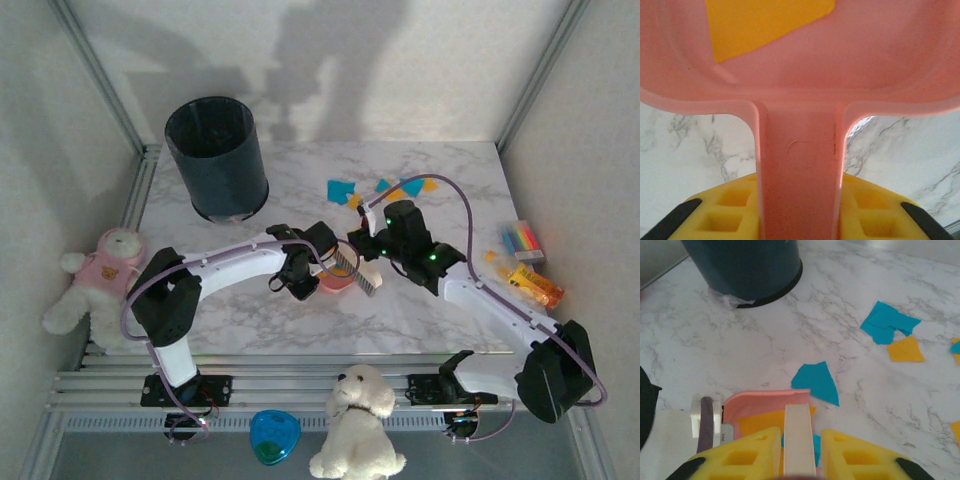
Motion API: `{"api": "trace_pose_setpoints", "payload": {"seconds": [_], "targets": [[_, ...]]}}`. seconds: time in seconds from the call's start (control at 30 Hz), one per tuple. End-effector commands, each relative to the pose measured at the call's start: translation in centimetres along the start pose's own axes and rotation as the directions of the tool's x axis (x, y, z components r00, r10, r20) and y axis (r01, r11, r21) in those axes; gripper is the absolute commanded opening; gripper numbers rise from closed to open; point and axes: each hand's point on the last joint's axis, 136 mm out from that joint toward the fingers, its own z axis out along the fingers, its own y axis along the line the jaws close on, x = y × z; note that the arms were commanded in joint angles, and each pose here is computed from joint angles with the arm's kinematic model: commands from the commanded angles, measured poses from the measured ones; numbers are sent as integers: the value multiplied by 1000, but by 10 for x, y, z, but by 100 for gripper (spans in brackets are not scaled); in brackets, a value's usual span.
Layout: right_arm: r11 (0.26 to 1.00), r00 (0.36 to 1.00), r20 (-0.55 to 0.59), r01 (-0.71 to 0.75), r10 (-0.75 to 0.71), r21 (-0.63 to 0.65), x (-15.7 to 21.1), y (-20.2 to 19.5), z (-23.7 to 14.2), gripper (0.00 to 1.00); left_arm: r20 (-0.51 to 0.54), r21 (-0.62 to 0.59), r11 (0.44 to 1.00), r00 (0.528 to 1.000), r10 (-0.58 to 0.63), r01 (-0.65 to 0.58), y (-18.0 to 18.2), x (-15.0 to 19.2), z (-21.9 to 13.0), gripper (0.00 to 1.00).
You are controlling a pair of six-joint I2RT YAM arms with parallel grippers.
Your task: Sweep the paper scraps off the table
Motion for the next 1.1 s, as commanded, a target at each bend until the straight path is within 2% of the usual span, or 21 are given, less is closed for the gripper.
{"api": "trace_pose_setpoints", "payload": {"seconds": [0.0,0.2,0.4,0.57,0.83,1.07], "targets": [[999,997,81,-8,4,41,-24,-3,-16,0,-34,-27,999,999,-27,26,2,17,-1,0],[999,996,89,-6,2,52,-27,-5,-19,0,-44,-30,999,998,-42,41,3,23,2,0],[988,992,127,-26,6,155,-43,-29,-7,0,-68,-45,998,996,-57,54,5,29,3,0],[997,991,128,-54,46,61,-62,-28,22,0,-81,-43,997,994,-72,69,4,35,5,0],[997,996,43,-74,74,0,-72,-35,86,0,-80,-36,997,994,-77,75,3,35,6,0],[994,993,-69,-91,95,56,-50,-51,116,0,-79,-40,997,994,-72,69,4,35,5,0]]}}
